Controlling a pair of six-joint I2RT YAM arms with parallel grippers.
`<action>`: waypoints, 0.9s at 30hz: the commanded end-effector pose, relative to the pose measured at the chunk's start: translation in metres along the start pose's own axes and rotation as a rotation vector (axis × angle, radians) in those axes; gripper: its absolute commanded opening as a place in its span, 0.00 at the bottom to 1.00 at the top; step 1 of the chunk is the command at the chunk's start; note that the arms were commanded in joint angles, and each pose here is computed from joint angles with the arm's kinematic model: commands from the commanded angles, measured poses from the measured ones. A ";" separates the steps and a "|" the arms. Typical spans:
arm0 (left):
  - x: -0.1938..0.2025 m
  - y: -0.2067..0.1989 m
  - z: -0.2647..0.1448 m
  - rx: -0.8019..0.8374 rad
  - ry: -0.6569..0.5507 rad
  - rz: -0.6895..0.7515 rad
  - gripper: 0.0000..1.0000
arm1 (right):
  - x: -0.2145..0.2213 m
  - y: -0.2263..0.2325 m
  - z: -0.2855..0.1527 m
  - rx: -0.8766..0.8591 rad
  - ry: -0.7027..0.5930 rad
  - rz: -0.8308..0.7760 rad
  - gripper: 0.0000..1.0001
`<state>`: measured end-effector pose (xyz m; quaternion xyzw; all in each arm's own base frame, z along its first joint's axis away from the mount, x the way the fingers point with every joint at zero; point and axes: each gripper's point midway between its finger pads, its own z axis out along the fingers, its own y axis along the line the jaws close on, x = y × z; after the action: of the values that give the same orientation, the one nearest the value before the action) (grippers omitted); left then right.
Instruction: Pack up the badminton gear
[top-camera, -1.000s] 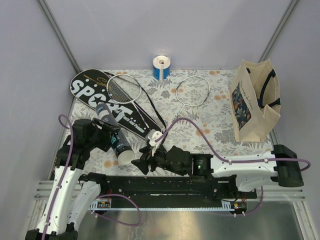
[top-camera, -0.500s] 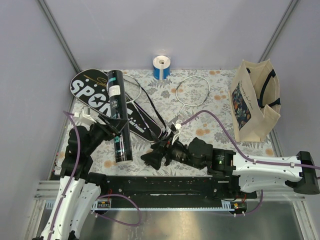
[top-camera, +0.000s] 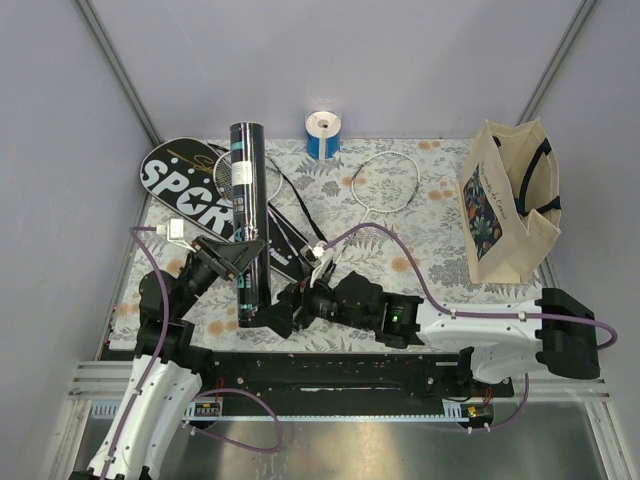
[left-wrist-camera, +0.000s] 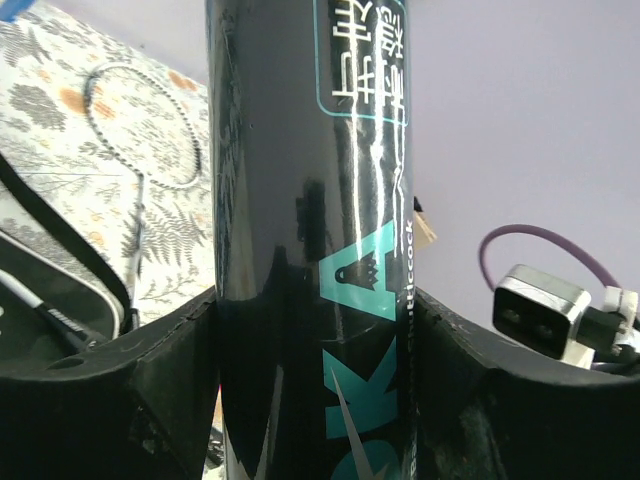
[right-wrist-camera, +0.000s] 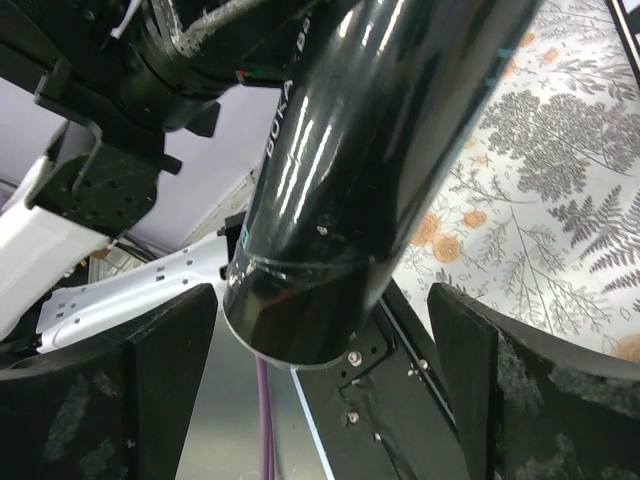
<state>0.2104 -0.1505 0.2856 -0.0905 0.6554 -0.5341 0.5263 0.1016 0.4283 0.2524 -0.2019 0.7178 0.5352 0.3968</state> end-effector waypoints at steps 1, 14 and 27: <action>-0.012 -0.042 0.000 0.198 -0.043 0.011 0.25 | -0.030 0.030 0.012 -0.151 -0.127 0.004 0.96; -0.005 -0.064 -0.014 0.344 -0.036 -0.013 0.33 | -0.028 0.019 0.028 -0.198 -0.086 0.007 0.90; 0.005 -0.056 -0.012 0.353 -0.003 -0.041 0.51 | -0.039 0.025 0.016 -0.334 -0.148 0.037 0.64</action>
<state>0.1907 -0.1666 0.2971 -0.0653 0.5735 -0.6455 0.5003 0.1144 0.4515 0.2574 -0.2266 0.6599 0.6044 0.3846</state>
